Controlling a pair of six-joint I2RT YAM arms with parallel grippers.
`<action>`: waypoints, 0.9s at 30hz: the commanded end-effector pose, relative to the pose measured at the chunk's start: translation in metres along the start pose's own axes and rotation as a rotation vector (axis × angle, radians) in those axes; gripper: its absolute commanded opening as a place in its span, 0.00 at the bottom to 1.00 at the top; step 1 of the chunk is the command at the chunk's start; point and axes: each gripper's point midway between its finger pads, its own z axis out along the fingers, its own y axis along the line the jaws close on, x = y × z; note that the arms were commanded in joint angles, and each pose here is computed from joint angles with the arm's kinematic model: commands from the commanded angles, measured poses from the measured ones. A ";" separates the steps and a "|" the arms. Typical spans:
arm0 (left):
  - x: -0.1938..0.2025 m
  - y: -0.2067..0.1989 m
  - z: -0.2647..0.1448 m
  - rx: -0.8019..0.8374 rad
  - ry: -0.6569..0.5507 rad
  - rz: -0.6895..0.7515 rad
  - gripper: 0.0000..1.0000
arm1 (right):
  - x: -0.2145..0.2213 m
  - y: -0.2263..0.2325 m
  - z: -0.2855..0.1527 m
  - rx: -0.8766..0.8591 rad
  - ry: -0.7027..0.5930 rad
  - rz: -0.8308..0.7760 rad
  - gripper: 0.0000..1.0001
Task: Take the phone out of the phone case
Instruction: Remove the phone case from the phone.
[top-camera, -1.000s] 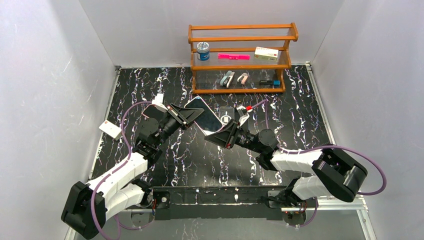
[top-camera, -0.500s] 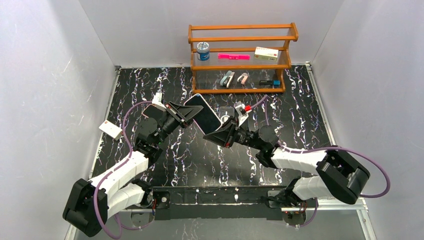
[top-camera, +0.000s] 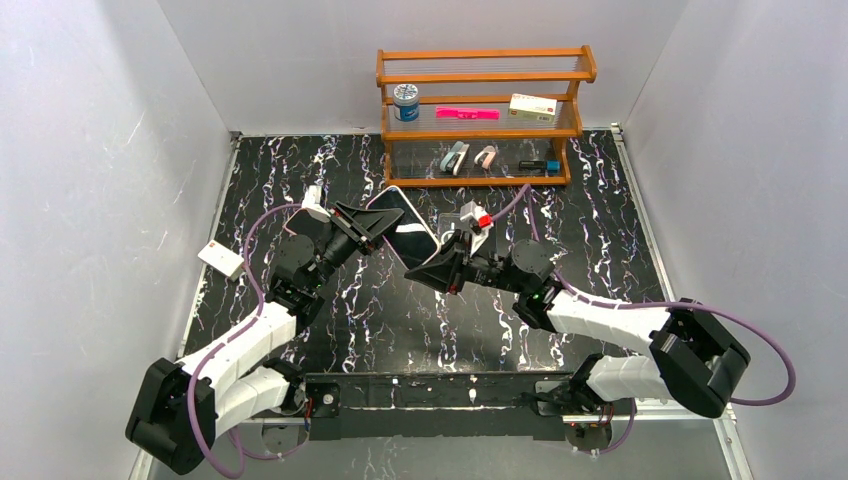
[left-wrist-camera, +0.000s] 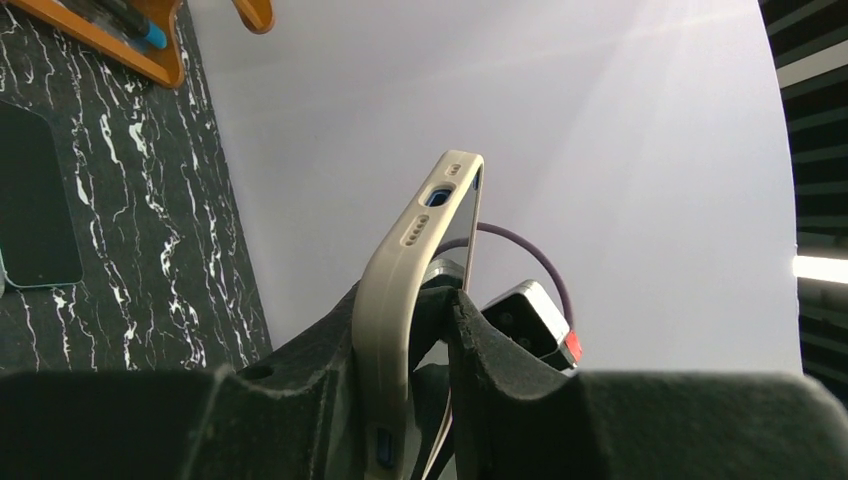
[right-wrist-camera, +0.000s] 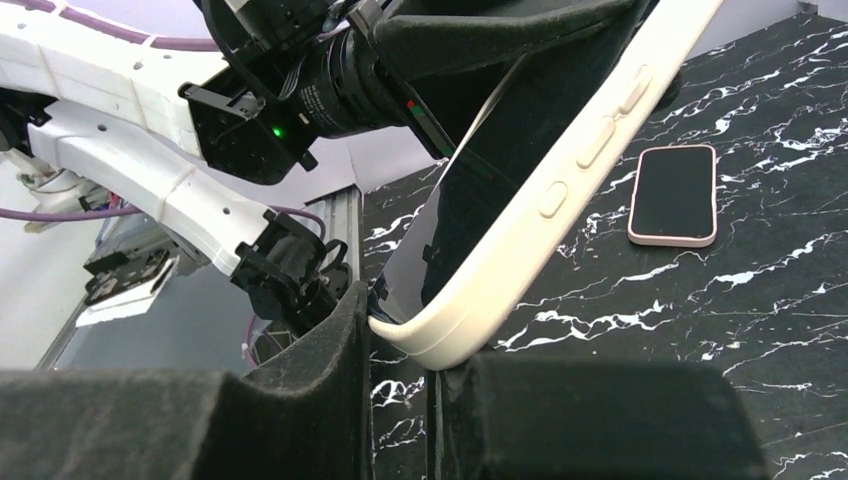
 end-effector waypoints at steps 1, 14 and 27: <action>0.012 0.009 0.001 -0.075 0.046 -0.021 0.00 | 0.029 -0.019 0.003 0.016 0.131 -0.189 0.15; 0.019 -0.027 -0.013 0.075 0.079 0.203 0.11 | -0.010 0.014 0.013 -0.107 -0.083 0.287 0.01; 0.021 -0.030 -0.021 0.127 0.073 0.288 0.26 | -0.027 0.030 0.021 -0.205 -0.103 0.469 0.01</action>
